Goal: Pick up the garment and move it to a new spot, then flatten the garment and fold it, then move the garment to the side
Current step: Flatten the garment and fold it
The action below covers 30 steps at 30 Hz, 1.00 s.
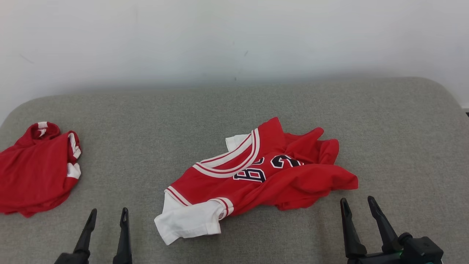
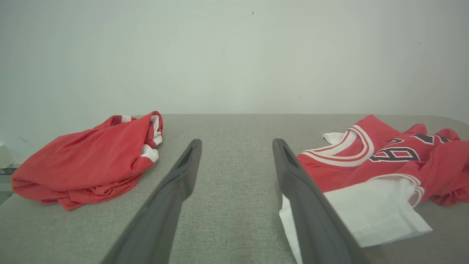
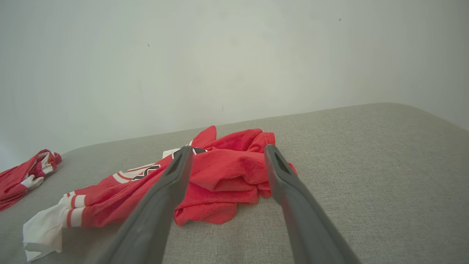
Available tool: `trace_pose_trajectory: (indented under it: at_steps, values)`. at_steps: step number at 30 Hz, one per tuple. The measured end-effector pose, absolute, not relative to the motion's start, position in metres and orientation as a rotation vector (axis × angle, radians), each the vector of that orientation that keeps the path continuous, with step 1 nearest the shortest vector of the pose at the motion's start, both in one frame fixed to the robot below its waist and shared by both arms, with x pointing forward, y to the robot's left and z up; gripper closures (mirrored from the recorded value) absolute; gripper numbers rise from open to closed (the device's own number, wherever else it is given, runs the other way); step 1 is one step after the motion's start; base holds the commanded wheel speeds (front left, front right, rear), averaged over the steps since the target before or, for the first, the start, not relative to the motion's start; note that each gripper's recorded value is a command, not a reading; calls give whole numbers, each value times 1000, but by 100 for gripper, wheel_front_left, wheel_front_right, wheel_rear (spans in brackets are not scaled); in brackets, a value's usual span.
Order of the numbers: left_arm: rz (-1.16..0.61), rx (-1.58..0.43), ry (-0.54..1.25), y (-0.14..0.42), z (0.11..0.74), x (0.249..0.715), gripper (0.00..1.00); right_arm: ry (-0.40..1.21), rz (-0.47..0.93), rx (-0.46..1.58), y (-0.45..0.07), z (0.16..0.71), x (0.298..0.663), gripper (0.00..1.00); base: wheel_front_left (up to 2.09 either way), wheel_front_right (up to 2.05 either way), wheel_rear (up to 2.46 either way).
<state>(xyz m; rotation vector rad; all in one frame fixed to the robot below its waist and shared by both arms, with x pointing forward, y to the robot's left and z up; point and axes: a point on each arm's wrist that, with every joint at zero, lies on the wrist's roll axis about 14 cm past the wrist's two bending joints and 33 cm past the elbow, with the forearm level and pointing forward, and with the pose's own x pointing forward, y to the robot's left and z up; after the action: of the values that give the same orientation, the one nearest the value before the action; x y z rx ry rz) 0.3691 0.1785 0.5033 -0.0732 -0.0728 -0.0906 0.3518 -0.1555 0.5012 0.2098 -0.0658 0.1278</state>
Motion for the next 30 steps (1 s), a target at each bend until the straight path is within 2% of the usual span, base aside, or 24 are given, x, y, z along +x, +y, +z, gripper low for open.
trace_pose_trajectory:
  at_steps: [4, 16, 22, 30]
  values:
    - [-151, -59, -107, 168, 517, 392, 0, -51, 115, 209, -159, 496, 354, 0, 0, 0, 0]
    - [-458, 52, 6, 115, 547, 482, 0, 32, 46, 233, -174, 469, 358, 0, 0, 0, 0]
    - [-558, 96, 158, 95, 522, 506, 0, 61, 2, 240, -186, 459, 360, 0, 0, 0, 0]
    - [-681, 175, 375, 69, 468, 508, 0, 96, -58, 254, -201, 448, 353, 0, 0, 0, 0]
